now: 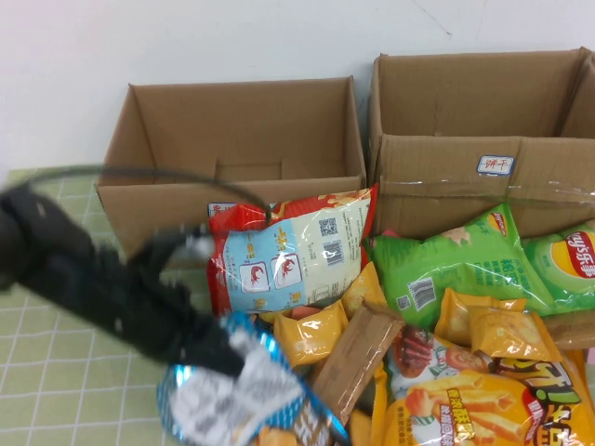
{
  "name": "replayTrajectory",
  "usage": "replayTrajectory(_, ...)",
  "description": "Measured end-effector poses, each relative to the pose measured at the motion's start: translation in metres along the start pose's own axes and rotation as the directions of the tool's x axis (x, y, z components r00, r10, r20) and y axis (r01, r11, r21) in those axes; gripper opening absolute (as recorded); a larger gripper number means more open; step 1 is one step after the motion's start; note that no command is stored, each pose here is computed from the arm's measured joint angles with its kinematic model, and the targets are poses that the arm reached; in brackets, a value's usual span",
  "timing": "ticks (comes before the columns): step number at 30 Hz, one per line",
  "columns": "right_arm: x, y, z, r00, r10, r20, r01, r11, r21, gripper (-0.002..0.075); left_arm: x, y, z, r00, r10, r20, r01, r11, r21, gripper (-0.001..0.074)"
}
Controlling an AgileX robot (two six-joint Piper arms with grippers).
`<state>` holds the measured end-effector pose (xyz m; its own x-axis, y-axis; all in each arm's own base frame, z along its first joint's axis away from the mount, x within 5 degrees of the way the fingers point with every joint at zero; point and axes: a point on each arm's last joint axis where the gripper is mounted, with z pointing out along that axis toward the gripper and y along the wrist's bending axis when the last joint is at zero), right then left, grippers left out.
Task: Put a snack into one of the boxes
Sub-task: Pick up the potato chip, then place the potato chip in the potato chip box
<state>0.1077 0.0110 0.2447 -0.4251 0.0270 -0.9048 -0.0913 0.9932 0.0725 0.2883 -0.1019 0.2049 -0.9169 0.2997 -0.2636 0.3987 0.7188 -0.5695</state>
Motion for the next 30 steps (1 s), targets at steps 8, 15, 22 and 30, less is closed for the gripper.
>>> replayTrajectory(8, 0.0, 0.0, 0.0, 1.0, 0.0, 0.0, 0.0, 1.0, 0.0, -0.0001, -0.063, -0.067, -0.093, 0.948, 0.232, 0.217, -0.234, 0.972, -0.015, 0.0068)
replayTrajectory(15, 0.002, 0.0, 0.001, 1.0, 0.001, -0.005, -0.001, 1.0, 0.001, -0.0001, -0.107, -0.112, -0.166, 0.799, 0.309, 0.515, -0.277, 0.95, -0.141, 0.0067)
replayTrajectory(22, 0.007, -0.001, 0.002, 1.0, 0.002, -0.012, -0.002, 1.0, 0.005, -0.0001, -0.138, -0.107, -0.195, 0.59, 0.291, 0.753, -0.156, 0.956, -0.248, 0.0067)
replayTrajectory(30, 0.007, -0.001, 0.002, 1.0, 0.006, -0.012, -0.006, 1.0, 0.004, -0.0001, -0.177, -0.044, -0.141, 0.629, 0.226, 0.744, -0.037, 0.965, -0.261, 0.0176)
